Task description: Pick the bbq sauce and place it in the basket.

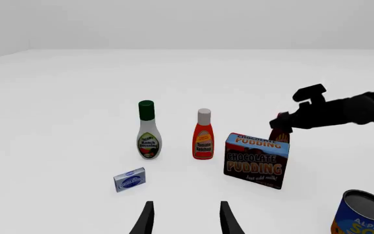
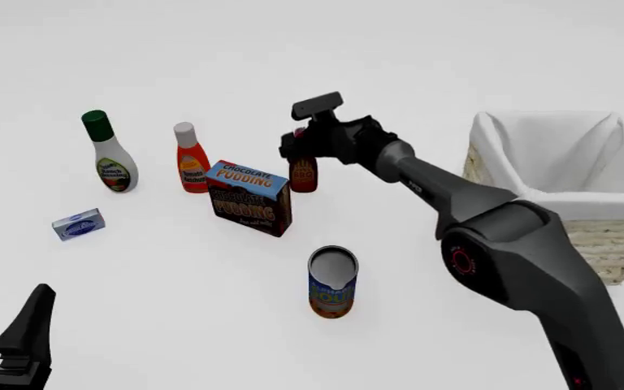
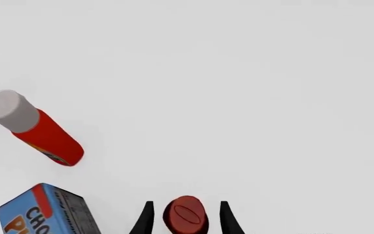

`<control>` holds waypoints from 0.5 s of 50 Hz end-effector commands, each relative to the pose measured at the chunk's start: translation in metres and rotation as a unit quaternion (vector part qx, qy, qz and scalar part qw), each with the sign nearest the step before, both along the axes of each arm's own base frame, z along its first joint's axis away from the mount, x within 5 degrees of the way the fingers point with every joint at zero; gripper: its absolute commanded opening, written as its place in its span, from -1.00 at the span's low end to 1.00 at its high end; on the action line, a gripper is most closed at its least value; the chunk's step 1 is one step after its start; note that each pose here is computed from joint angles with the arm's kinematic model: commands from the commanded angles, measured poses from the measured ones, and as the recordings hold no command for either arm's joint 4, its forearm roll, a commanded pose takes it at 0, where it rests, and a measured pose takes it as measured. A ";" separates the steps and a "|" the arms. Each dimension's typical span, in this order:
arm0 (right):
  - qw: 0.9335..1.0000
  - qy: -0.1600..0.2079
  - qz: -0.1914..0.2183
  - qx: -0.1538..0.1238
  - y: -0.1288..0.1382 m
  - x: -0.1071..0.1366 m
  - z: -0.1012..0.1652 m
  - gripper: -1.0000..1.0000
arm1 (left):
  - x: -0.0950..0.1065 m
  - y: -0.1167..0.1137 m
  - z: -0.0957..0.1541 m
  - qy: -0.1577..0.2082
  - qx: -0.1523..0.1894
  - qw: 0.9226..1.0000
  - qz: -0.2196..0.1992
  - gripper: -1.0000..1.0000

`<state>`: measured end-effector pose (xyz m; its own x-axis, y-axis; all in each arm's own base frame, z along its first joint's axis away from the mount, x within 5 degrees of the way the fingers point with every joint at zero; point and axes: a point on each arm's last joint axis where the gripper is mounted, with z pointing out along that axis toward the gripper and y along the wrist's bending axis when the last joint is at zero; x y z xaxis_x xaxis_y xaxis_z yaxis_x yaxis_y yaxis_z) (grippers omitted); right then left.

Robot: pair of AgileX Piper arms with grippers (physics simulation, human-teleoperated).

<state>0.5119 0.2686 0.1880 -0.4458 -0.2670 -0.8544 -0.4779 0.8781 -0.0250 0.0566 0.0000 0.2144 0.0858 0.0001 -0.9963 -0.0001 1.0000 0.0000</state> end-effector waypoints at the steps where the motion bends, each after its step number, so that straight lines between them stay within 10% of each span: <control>1: 1.000 0.007 -0.001 -0.002 0.000 0.001 -0.011 1.00 | 0.000 0.000 0.000 0.000 0.000 1.000 0.000 1.00; 7: 1.000 0.006 -0.003 -0.003 -0.003 0.002 -0.012 1.00 | 0.000 0.000 0.000 0.000 0.000 1.000 0.000 1.00; 8: 1.000 0.004 -0.003 -0.004 -0.004 0.002 -0.012 -1.00 | 0.000 0.000 0.000 0.000 0.000 1.000 0.000 1.00; 25: 1.000 0.003 0.003 -0.004 0.000 -0.003 -0.009 -1.00 | 0.000 0.000 0.000 0.000 0.000 1.000 0.000 1.00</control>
